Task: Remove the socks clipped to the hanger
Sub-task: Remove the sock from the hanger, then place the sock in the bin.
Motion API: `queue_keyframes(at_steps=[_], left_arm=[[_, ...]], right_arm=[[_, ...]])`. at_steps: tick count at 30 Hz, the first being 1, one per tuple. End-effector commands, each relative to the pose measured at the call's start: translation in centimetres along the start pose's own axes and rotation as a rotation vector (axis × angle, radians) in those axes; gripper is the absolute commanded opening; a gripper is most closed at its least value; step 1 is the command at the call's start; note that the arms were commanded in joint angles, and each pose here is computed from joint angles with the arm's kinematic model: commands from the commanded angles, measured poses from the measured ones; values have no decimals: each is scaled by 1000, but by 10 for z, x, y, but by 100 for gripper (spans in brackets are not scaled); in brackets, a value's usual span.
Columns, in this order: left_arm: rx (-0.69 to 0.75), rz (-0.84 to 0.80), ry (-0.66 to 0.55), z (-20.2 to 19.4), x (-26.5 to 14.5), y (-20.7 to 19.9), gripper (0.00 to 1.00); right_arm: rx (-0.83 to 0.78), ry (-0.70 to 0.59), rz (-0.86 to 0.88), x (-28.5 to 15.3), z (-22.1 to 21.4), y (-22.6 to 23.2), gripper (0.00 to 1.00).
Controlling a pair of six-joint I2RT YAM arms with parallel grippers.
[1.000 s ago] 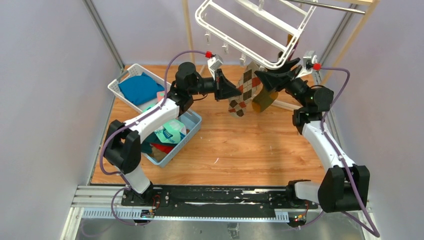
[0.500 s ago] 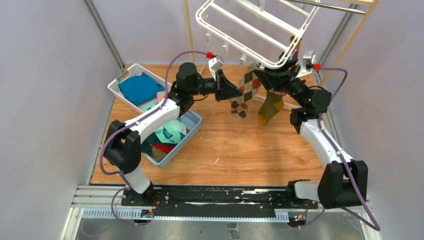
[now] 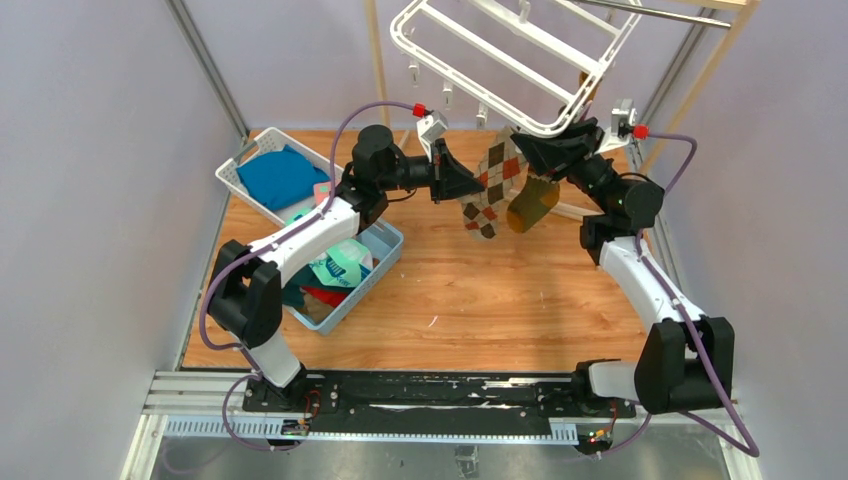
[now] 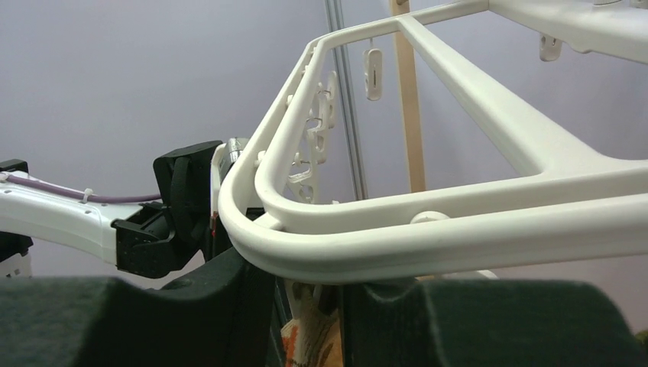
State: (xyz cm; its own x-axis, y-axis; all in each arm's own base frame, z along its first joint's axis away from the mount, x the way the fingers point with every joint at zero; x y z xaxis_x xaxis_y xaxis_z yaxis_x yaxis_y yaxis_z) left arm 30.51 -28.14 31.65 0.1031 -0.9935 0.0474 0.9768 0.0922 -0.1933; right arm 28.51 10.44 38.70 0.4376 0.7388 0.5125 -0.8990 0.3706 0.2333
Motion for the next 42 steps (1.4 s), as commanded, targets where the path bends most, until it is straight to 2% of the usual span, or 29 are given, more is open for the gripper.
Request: queue_keyframes(at_steps=[1, 7, 15, 17, 20, 23, 27, 30, 37, 42], left_arm=[[24, -11, -10, 3, 1, -5, 0], [31, 4, -4, 3, 0, -5, 0], [55, 50, 0, 6, -6, -6, 0], [75, 69, 0, 7, -13, -9, 0], [110, 113, 44, 6, -29, -17, 0], [161, 166, 159, 5, -52, -29, 0], [257, 292, 330, 8, -89, -48, 0], [301, 417, 443, 15, -119, -63, 0], [423, 780, 779, 27, -198, -91, 0], [482, 979, 968, 15, -223, -81, 0]], right_arm=[[-27, -64, 17, 2, 15, 4, 28], [9, -89, -33, -1, 17, 4, 2], [41, -89, -69, -4, 18, 5, 0], [35, -80, -91, -8, 18, 3, 6], [25, -42, -122, -12, 17, 2, 29], [-9, 20, -132, -18, 14, 6, 47], [-43, 96, -150, -28, 8, 13, 62], [-27, 164, -173, -37, 0, 16, 83], [55, 419, -205, -58, -22, 20, 88], [87, 528, -174, -71, -35, 26, 90]])
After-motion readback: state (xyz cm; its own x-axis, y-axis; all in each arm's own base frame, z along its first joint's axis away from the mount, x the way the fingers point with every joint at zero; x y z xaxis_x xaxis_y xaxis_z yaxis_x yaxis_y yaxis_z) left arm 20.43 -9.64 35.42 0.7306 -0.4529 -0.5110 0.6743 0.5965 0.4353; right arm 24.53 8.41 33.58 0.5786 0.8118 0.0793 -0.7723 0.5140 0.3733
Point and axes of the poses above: each gripper's point midway between its finger pads, its own x axis out along the fingers, its own y axis along the line the jaws close on, z = x × y, the point moved 10 cm from there along -x, back along the fingers, and after that the axes turned 7 degrees about x, right-handed, at the moved point
